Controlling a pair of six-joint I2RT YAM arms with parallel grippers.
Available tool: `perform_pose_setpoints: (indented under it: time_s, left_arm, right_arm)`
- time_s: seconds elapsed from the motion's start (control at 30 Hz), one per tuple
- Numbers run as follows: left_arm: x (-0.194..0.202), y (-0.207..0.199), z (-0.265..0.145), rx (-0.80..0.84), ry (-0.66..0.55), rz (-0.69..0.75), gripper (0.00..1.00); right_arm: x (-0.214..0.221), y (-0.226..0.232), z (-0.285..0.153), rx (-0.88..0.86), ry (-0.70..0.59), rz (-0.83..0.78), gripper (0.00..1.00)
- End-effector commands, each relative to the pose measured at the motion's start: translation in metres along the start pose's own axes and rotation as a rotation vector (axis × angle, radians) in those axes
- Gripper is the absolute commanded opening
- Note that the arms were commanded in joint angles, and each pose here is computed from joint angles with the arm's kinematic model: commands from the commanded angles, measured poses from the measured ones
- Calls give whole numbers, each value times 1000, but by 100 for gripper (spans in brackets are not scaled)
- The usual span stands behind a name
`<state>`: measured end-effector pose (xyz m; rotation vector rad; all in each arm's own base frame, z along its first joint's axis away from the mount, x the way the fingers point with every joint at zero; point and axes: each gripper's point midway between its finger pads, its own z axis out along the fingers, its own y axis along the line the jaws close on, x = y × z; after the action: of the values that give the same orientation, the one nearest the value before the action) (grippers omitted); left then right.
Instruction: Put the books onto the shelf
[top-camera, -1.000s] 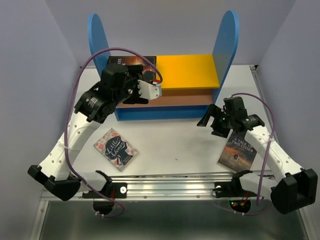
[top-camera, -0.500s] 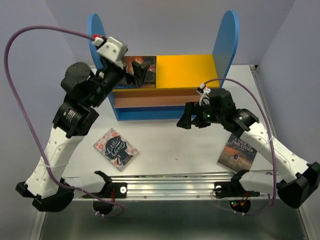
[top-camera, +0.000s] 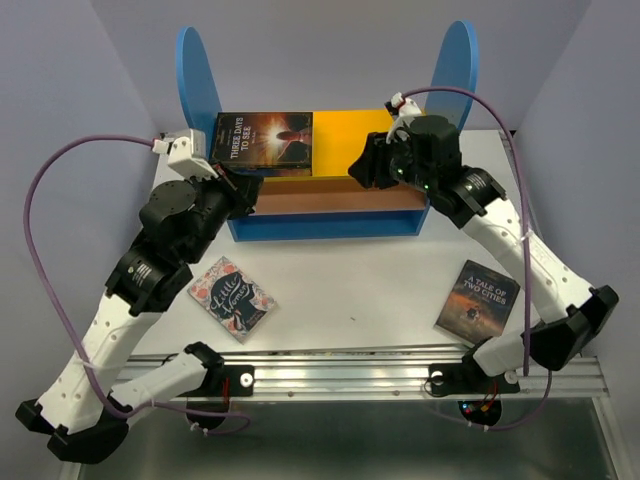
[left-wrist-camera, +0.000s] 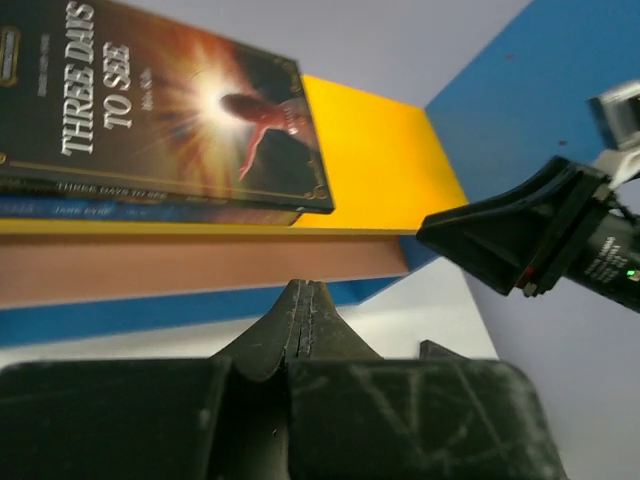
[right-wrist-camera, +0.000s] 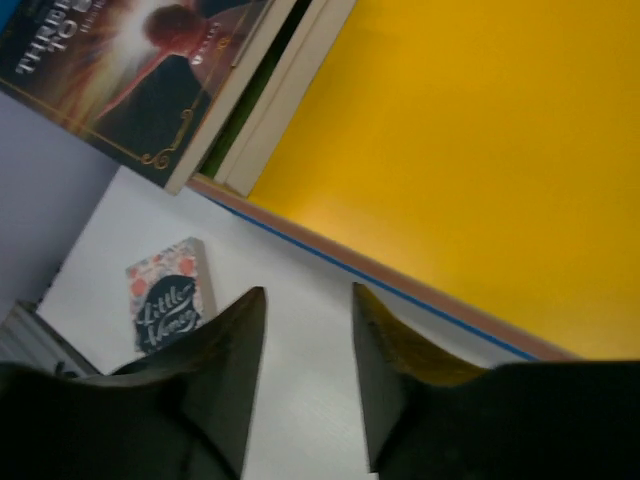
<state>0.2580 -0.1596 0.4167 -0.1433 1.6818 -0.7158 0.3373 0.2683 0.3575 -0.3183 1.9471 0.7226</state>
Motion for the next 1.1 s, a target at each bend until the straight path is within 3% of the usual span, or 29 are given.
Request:
perform_pose_setpoints:
  time_s: [0.0,0.33,1.07]
  left_arm:
    - [20,28,26,-173,42,-34,0]
    - [35,36,57,-235,82,-4,0]
    - [20,65,86,-306,59,33,0]
  right_arm:
    - [-42,-8,16,64,-106,-89,32]
    - [-57,8,62,-20,-102,-178,15]
    - [-58,52,111,-193,-89,-200,14]
